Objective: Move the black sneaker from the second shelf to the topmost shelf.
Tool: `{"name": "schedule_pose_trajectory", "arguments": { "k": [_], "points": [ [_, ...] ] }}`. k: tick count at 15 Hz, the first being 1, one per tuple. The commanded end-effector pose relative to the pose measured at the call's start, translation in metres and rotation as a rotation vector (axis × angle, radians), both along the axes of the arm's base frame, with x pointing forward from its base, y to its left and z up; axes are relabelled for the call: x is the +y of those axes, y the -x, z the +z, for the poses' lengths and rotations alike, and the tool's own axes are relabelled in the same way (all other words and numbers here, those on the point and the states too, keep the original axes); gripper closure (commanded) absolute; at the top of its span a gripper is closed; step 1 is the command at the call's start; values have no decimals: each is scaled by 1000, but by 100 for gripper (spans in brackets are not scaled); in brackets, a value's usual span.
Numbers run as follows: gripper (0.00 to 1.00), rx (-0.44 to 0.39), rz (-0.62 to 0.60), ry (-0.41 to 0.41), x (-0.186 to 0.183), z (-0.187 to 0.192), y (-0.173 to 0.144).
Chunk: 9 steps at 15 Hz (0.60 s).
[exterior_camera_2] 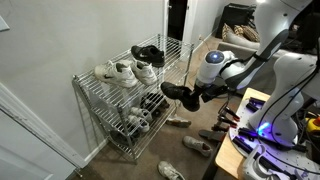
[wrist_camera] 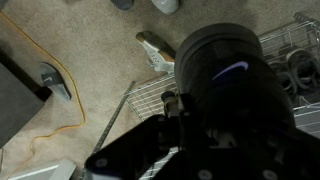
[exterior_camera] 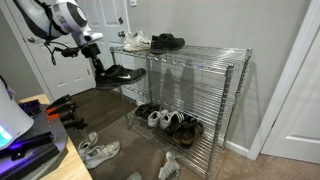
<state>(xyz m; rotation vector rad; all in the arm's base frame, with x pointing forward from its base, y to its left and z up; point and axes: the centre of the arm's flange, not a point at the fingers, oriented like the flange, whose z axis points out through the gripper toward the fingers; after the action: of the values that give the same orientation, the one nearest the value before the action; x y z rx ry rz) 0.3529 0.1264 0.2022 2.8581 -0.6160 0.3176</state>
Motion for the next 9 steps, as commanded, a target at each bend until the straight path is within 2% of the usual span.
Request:
{"name": "schedule_pose_trajectory", "arguments": {
  "k": [1,9],
  "points": [
    [89,2,0,3,0,-1,0],
    [89,9,1,14,-1,-5,1]
  ]
}}
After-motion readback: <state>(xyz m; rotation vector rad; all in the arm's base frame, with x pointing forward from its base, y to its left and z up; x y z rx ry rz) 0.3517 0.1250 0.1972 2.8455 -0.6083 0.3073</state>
